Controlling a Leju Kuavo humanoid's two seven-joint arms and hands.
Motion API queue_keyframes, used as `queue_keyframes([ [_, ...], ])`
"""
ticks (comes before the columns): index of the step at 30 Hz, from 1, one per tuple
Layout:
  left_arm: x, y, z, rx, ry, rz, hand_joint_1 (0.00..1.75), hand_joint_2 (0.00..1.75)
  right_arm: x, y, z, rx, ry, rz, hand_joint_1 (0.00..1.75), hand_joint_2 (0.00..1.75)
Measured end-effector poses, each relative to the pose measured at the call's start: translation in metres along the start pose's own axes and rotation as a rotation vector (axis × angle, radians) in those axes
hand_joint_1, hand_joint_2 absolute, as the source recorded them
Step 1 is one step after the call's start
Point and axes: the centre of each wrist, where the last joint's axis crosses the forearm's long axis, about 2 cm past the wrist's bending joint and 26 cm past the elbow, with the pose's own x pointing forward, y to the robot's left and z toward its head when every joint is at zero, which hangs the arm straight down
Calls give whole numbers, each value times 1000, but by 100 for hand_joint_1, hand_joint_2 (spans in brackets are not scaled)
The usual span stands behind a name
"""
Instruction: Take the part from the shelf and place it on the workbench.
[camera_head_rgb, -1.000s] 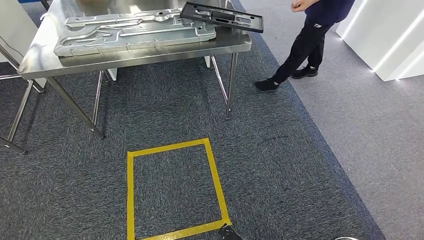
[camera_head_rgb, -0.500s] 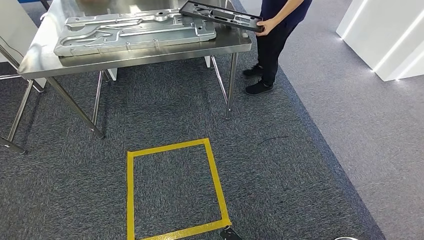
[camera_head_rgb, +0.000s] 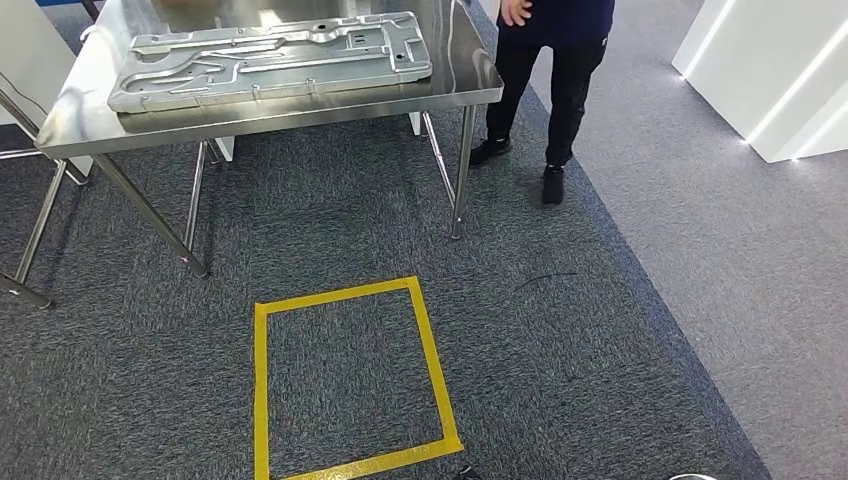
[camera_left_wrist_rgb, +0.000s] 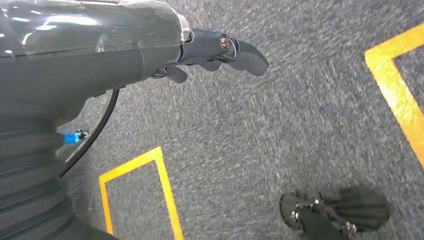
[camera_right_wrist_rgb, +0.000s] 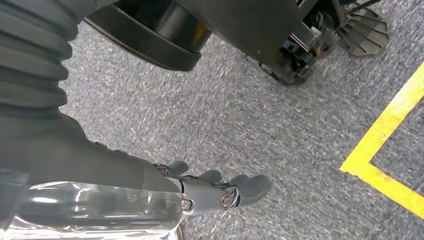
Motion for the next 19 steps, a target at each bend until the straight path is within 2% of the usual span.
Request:
queue_keyframes([
  [11, 1, -1, 0, -29, 4, -22, 0, 175, -3, -2, 0, -16, 4, 7, 0, 175],
  [19, 1, 0, 0, -22, -30, -15, 0, 175, -4, -4, 0, -25, 15, 4, 0, 175],
])
